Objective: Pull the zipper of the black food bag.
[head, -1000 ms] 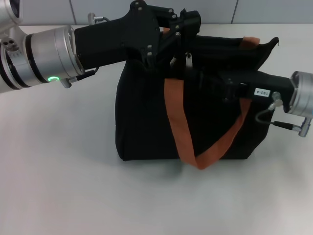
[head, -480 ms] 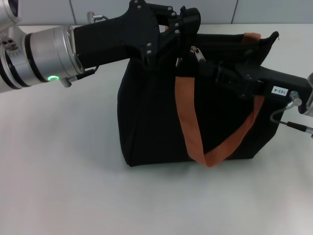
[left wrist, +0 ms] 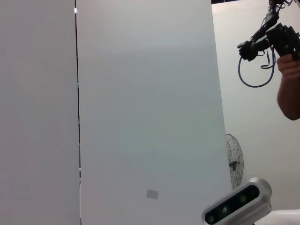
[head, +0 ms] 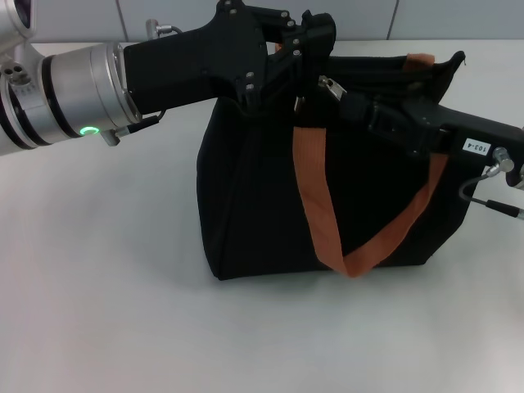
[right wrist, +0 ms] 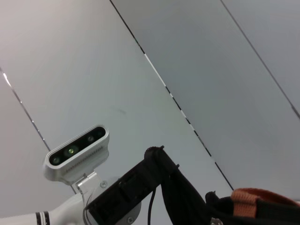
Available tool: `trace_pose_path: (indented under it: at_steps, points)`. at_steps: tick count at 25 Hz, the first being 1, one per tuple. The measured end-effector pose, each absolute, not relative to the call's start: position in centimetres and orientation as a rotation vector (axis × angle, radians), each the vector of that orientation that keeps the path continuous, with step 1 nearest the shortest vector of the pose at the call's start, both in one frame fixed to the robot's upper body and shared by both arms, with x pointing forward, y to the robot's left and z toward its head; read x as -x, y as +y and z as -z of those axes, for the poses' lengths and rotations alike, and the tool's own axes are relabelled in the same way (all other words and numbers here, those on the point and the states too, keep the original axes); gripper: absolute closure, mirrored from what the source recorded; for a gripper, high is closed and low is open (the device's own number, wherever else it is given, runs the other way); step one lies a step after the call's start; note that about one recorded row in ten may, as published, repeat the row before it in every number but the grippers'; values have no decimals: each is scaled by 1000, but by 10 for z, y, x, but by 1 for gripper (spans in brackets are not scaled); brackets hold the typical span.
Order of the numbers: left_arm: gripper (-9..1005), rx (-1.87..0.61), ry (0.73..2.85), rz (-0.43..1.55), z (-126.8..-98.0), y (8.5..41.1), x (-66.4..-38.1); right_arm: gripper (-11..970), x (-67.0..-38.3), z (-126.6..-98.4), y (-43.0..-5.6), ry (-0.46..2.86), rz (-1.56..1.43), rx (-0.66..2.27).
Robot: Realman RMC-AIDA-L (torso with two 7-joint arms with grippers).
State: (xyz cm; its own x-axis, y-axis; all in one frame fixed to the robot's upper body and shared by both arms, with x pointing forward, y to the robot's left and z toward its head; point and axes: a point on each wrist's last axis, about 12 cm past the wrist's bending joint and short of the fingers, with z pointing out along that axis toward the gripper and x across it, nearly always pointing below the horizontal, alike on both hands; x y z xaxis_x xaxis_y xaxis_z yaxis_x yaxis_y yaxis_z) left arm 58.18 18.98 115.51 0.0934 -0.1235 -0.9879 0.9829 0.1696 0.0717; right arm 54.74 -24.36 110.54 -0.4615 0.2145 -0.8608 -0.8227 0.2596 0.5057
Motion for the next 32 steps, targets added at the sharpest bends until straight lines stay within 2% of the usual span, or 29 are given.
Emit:
trace_pose_path:
  at_steps: [32]
  points:
    - [922,-1041,1118,1095,-1156,189,-581,960,-548,-1112,-249,1578,-1390,557]
